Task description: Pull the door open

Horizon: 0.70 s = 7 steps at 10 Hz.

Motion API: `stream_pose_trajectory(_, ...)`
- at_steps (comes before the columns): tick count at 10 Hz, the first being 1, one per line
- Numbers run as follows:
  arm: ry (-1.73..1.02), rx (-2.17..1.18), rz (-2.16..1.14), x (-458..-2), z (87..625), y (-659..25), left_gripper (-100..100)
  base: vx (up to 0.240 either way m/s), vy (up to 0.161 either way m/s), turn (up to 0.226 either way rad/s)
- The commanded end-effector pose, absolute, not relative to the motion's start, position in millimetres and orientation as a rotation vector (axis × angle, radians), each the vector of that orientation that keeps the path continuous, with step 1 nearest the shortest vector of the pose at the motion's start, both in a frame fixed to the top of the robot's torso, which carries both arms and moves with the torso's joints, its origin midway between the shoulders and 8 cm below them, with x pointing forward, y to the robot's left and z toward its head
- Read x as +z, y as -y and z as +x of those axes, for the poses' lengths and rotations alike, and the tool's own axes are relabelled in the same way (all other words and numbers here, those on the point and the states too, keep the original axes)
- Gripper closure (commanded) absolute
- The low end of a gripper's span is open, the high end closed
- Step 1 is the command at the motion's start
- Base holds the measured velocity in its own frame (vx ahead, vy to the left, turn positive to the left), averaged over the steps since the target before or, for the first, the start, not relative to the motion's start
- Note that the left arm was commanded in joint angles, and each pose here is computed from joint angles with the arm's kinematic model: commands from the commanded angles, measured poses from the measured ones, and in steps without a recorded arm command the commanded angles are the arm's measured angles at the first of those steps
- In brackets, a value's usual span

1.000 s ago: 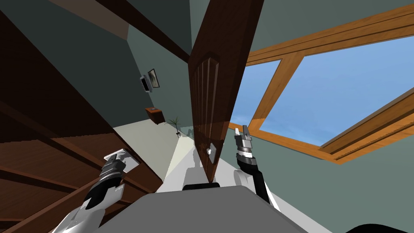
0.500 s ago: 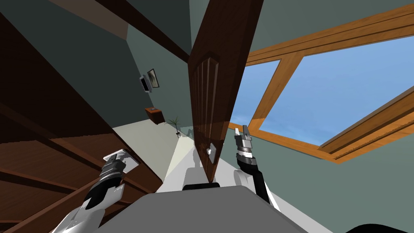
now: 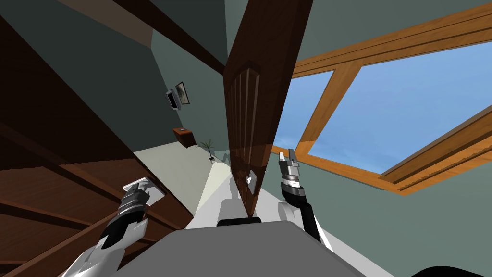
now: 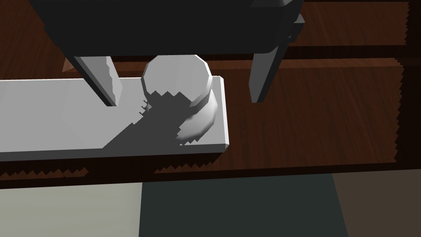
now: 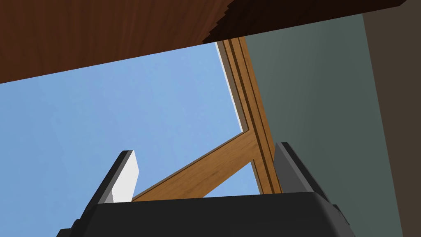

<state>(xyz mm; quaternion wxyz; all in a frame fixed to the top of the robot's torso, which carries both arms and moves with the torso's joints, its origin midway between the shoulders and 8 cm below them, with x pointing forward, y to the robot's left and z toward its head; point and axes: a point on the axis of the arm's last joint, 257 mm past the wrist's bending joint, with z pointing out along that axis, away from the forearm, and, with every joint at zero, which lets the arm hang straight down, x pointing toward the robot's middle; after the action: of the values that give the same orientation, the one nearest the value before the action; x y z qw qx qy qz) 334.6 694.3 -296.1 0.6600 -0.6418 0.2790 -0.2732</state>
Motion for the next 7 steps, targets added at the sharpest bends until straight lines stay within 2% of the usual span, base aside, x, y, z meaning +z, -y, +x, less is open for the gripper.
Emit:
stream_pose_trajectory(1, -0.653, -0.639, -1.445, -296.1, 338.5, -691.5, -100, -0.008, 0.009, 0.012)
stream_pose_trajectory(7, -0.655, -0.641, -1.444, -296.1, 338.9, -691.2, -100, -0.004, 0.005, 0.007)
